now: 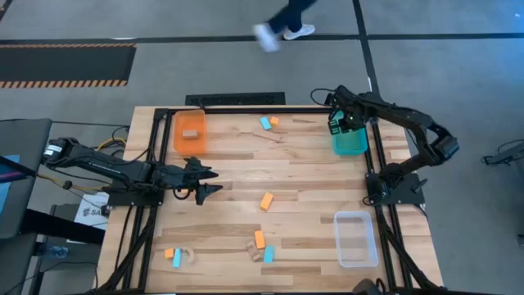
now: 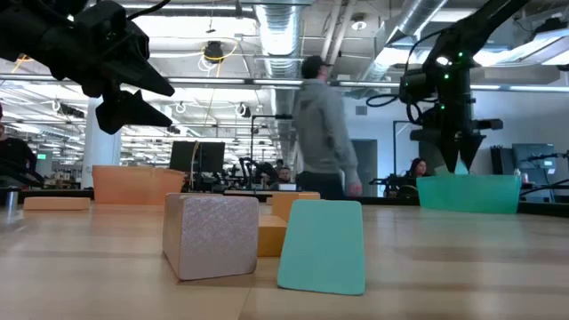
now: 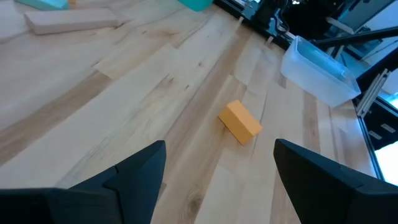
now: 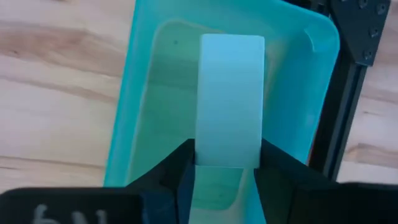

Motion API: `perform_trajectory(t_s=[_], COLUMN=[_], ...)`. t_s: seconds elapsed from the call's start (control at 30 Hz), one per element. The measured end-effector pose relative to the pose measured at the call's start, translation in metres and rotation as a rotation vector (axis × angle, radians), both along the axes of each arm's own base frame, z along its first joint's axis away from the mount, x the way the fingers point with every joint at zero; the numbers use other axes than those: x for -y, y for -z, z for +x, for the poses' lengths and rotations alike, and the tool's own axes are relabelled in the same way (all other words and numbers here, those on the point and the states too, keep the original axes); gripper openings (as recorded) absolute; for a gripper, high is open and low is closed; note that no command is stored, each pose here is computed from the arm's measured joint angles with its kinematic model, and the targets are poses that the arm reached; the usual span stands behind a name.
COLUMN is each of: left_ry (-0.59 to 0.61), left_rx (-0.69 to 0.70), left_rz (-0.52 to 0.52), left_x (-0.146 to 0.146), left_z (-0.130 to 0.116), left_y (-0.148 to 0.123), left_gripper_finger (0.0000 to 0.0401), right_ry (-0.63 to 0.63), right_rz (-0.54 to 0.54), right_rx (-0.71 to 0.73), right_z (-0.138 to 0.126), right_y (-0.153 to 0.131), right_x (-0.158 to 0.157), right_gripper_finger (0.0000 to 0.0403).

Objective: Sort & place blocks by color
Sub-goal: Put the blue block into the blue bin, then put the orange block into the white bin

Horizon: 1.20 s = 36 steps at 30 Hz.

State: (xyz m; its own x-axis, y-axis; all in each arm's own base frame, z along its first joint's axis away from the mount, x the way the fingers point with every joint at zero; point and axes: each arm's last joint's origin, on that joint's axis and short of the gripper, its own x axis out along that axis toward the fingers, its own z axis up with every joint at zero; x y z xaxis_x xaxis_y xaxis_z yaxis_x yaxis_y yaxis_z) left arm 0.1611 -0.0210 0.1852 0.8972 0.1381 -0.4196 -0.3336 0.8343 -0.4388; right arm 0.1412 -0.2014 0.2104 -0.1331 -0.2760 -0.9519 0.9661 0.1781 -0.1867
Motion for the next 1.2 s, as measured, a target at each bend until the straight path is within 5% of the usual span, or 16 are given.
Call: perform_trajectory(t_s=[0.37, 0.8, 1.2], left_ry=[-0.018, -0.007, 0.1], left_rx=[0.0, -0.127, -0.148], left_rz=[-0.013, 0.025, 0.112], left_x=[0.0, -0.001, 0.0], left_z=[0.0, -0.006, -0.006], left_y=[0.0, 0.011, 0.011], left_gripper_finger=[0.0286, 0.0286, 0.0286], right_ry=[-0.049, -0.167, -0.515], right_rz=[0.022, -0.101, -0.191], right_rx=[-0.003, 0.174, 0.512], right_z=[0.003, 0.009, 0.07], right_y=[0.007, -0.036, -0.067], right_x=[0.005, -0.029, -0.113], right_gripper_finger=[0.0261, 0.0264, 0.0265])
